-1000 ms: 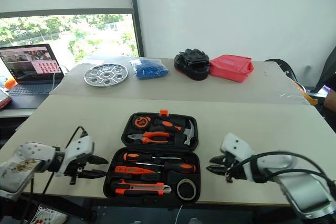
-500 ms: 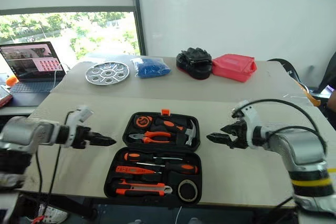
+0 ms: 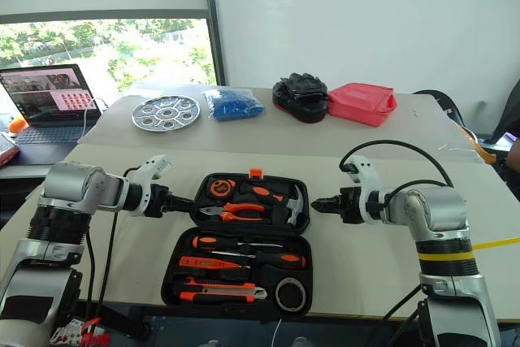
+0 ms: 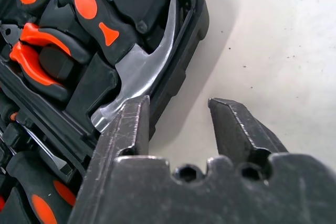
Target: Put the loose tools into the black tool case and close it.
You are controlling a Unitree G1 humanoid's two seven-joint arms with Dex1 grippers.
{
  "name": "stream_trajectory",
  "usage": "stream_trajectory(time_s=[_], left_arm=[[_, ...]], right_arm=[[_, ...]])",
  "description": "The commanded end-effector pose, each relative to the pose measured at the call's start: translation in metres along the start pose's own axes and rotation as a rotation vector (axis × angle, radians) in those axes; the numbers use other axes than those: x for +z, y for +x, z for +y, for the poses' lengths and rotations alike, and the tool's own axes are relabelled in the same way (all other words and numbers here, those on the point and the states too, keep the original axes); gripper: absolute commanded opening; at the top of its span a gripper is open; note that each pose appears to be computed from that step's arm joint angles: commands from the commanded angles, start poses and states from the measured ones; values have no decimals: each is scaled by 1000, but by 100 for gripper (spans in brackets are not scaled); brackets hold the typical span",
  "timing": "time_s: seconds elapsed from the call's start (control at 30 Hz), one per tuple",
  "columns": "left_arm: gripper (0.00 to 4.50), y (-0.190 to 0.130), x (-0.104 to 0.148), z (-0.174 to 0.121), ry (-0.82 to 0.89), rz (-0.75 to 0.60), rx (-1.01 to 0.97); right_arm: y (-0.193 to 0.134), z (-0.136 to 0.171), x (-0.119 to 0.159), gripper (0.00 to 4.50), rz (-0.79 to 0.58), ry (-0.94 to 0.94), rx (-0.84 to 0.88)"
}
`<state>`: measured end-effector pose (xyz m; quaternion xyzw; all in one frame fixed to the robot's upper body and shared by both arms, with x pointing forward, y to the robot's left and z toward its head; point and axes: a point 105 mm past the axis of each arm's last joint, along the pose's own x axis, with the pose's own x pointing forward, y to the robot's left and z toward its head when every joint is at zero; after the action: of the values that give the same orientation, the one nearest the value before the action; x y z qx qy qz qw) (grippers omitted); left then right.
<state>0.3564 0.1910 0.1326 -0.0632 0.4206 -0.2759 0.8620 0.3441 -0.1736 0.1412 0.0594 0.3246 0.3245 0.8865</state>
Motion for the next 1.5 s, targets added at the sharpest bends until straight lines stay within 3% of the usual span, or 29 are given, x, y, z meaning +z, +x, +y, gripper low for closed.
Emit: stream_trajectory(time_s=[0.03, 0.53, 0.63, 0.77, 0.8, 0.83, 1.07, 1.37, 1.5], left_arm=[[272, 2, 2, 4, 8, -17, 25], [272, 19, -6, -9, 22, 21, -17], [205, 20, -7, -11, 29, 19, -23], [48, 21, -7, -14, 36, 15, -32], [12, 21, -7, -14, 36, 14, -34], [4, 21, -7, -14, 35, 13, -36], [4, 16, -10, -13, 40, -8, -52], [4, -6, 31, -31, 139, -323, -205], [4, -11, 38, -35, 270, -437, -186]], right_arm=[[-3, 7, 3, 229, -14, -22, 22], [14, 14, -15, 229, 72, 22, 38], [16, 16, -17, 158, 85, 26, 43], [15, 22, -14, 18, 86, 22, 69], [15, 23, -14, 0, 83, 22, 71], [15, 23, -13, 0, 79, 22, 75], [11, 25, -12, 0, 61, 14, 82], [-1, 30, 22, 0, -191, -173, 71], [-7, 34, 30, 0, -286, -245, 59]])
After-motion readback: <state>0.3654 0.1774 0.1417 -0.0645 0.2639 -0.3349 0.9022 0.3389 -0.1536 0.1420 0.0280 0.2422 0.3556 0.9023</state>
